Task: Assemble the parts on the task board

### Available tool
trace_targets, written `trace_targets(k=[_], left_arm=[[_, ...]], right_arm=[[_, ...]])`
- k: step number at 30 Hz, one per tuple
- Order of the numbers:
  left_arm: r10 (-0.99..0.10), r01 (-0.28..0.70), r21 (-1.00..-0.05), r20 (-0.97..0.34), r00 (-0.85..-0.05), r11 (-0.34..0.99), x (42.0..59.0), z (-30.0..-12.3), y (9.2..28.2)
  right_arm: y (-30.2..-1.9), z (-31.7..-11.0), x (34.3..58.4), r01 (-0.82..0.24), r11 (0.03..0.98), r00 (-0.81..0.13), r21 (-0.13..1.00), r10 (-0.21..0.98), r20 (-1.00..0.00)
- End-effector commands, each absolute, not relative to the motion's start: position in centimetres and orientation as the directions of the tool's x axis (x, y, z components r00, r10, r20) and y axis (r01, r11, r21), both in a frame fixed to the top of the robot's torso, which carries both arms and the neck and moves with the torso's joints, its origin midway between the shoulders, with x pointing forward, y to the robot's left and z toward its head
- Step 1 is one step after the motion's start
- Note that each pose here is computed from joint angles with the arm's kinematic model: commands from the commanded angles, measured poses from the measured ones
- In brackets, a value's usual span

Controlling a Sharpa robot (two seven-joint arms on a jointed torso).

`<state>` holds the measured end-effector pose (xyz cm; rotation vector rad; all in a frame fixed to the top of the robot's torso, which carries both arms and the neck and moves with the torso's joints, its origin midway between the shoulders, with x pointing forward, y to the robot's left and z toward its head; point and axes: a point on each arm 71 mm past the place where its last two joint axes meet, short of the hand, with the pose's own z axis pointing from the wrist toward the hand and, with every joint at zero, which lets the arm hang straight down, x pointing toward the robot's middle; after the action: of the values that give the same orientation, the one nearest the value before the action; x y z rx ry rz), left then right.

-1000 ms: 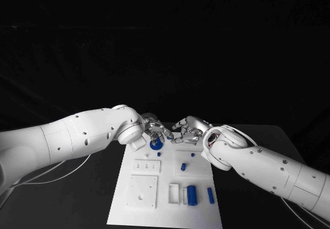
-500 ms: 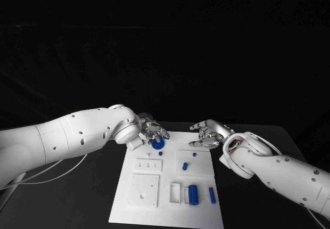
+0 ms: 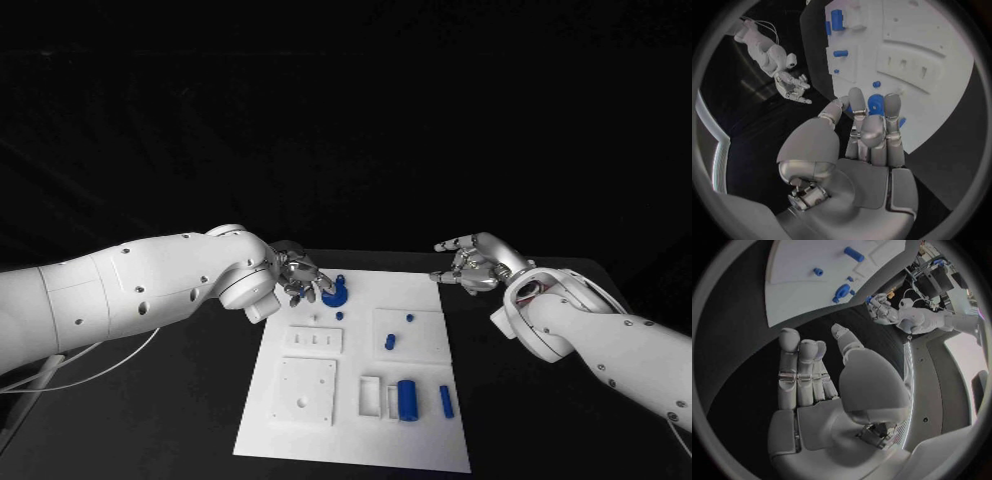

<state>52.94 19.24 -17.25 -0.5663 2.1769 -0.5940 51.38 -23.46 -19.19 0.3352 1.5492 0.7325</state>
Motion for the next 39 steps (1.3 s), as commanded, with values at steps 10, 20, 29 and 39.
trace_targets(k=[10,20,29,39], left_arm=[[-0.498,-0.161,-0.491,-0.698,-0.515,0.856,51.4,-19.3,20.1],[-0.450,-0.144,-0.445,-0.724,-0.523,0.884,50.7,-21.0,19.8],[-0.419,-0.143,-0.414,-0.718,-0.556,0.899,50.1,-23.2,19.2],[-0.405,-0.148,-0.396,-0.713,-0.573,0.906,49.6,-24.3,19.2]], right_arm=[[-25.0,-18.6,52.0,-0.204,0.698,-0.080,0.686,0.687,-0.722],[-25.1,-18.5,52.2,-0.202,0.693,-0.074,0.691,0.693,-0.717],[-25.0,-18.5,52.3,-0.200,0.692,-0.077,0.694,0.695,-0.715],[-25.1,-18.6,52.4,-0.193,0.693,-0.078,0.694,0.695,-0.715]])
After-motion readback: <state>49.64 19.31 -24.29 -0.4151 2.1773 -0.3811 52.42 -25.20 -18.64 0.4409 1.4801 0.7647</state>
